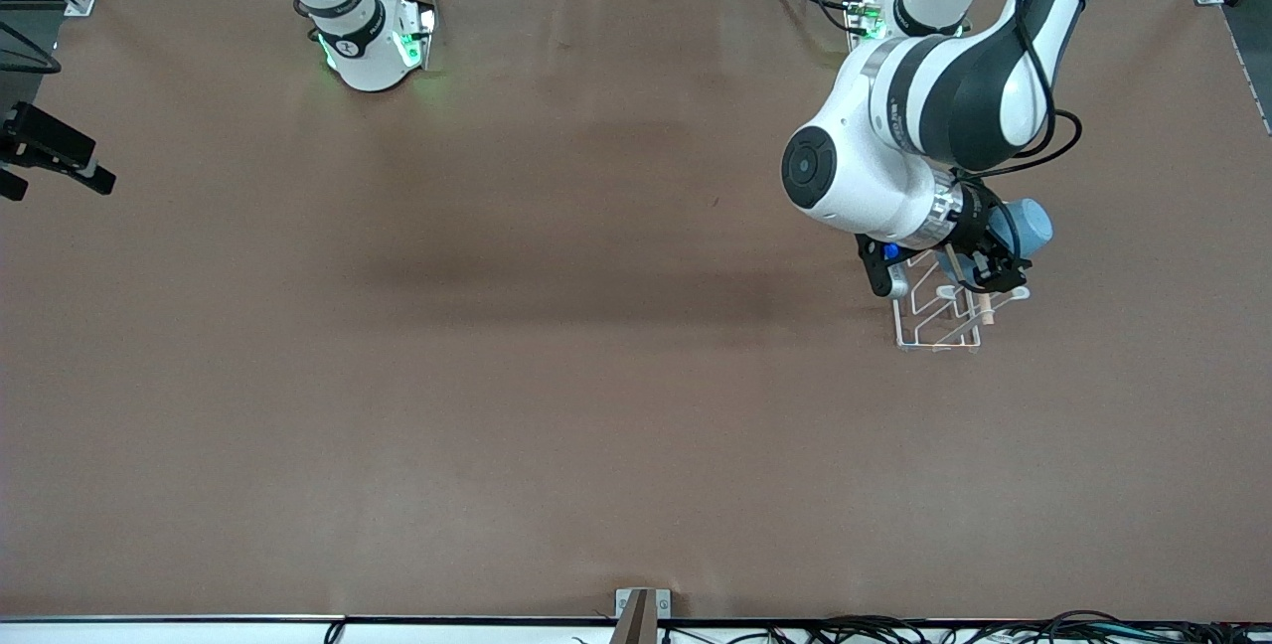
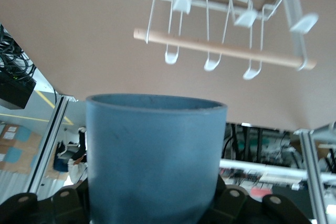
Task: Hang cup on cup holder
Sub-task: 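Carry the cup with the left gripper to the cup holder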
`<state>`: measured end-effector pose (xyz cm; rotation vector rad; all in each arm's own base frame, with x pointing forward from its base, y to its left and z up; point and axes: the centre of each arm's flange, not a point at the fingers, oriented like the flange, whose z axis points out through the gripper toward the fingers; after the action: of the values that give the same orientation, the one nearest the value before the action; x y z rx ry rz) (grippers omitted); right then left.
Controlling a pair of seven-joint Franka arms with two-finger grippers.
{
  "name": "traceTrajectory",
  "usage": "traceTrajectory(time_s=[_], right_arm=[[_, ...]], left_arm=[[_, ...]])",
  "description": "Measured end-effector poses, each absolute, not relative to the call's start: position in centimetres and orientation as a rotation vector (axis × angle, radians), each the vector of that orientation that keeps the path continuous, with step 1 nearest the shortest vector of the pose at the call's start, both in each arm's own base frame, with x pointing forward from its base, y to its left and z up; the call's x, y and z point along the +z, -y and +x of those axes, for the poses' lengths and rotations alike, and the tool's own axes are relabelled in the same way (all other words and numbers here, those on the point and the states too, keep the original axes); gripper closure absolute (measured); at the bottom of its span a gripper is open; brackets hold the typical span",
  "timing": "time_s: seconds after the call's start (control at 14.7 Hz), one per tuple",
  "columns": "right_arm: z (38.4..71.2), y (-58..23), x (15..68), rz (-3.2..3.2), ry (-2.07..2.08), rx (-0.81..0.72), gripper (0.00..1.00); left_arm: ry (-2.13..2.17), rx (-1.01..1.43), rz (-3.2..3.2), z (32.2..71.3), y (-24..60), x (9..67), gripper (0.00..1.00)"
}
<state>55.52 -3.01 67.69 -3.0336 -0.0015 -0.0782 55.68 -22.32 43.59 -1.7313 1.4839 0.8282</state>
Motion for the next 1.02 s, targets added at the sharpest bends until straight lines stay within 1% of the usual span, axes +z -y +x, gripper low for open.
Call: traceTrajectory(time_s=[0.27,0.55,0.75,1.02], right_arm=[[55.6,2.8,68.2,-3.034,0.009,-0.1,0.0],[55.5,2.5,68.7,-3.034,-0.002,-0.104,0.0],[55.6,1.9,68.3,-3.031,-0.087,-0.083,0.0],[55.7,1.2,67.8,-3.03,-0.096,-0.058,0.0]], left_arm=[[-1.544,0.931,-1.575,55.9,21.4,41.6,0.24],[-1.537,1.052,-1.477,56.3,19.2,36.8,0.24],[-1.556,1.094,-1.422,56.1,20.3,33.0,0.24],[-1.558,1.117,-1.346,55.4,22.1,30.6,0.24]])
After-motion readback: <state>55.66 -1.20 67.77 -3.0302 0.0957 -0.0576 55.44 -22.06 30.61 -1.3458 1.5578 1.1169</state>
